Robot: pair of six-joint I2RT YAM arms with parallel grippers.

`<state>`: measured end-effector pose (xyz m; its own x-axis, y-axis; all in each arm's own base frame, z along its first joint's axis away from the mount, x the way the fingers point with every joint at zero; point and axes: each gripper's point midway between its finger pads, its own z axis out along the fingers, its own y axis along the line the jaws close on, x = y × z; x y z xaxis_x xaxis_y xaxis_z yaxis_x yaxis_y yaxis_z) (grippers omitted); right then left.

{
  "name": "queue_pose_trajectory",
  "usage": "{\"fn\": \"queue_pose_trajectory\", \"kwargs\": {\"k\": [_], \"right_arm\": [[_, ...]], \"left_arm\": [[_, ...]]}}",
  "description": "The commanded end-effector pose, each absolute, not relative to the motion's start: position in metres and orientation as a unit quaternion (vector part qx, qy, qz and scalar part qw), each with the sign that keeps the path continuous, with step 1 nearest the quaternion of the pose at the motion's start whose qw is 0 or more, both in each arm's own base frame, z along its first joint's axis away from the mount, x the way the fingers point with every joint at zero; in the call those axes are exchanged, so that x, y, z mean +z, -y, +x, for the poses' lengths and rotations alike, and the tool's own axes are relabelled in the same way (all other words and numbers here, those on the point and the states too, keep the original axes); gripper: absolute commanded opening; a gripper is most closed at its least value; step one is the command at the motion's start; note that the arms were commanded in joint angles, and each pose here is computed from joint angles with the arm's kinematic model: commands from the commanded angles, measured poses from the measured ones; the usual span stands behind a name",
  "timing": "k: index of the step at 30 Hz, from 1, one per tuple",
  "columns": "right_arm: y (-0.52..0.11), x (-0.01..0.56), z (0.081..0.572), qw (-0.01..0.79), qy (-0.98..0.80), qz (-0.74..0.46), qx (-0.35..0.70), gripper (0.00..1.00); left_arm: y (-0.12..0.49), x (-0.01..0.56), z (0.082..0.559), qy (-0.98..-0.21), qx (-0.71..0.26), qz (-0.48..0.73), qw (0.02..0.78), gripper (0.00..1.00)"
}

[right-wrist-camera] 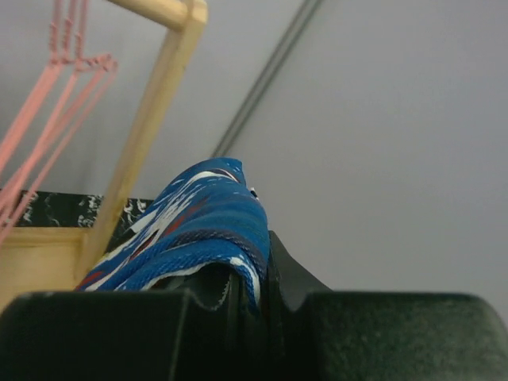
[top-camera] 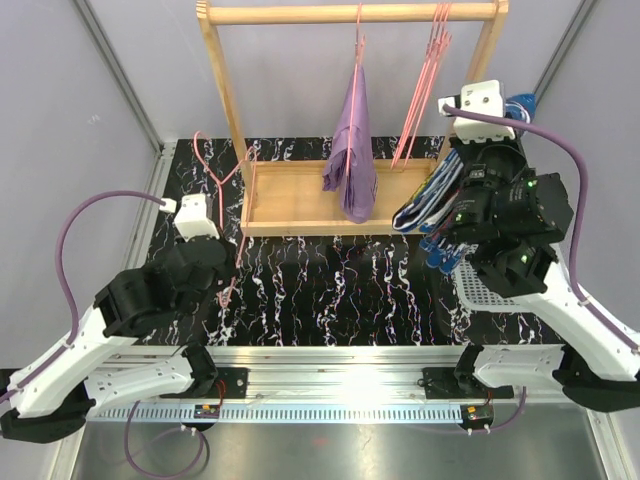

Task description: Remove the trousers from the hanger

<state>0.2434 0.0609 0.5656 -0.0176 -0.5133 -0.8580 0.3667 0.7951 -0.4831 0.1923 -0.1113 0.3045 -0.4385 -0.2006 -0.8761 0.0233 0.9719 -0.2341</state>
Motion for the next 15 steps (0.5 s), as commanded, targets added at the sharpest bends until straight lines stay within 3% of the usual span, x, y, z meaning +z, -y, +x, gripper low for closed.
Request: {"fn": "queue_pose_trajectory", "kwargs": {"k": [1,5,10,15], "right_arm": [[-0.032,0.544,0.251,0.686,-0.648,-0.026,-0.33,0.0],[0.0,0.501,0.266,0.644,-0.672,0.028,-0.364,0.0],[0.061,0.48,0.244,0.627,-0.659,0.147,-0.389,0.0],[0.096,0.437,0.241,0.57,-0.666,0.172,-0.449,0.0]], "left_arm": [[0.117,0.312,0.199,-0.829,-0.12,-0.067,0.542,0.0],[0.119,0.312,0.199,-0.83,-0.124,-0.064,0.54,0.0],[0.119,0.312,0.198,-0.83,-0.124,-0.06,0.54,0.0],[0.123,0.312,0.197,-0.831,-0.133,-0.052,0.538,0.0]]}}
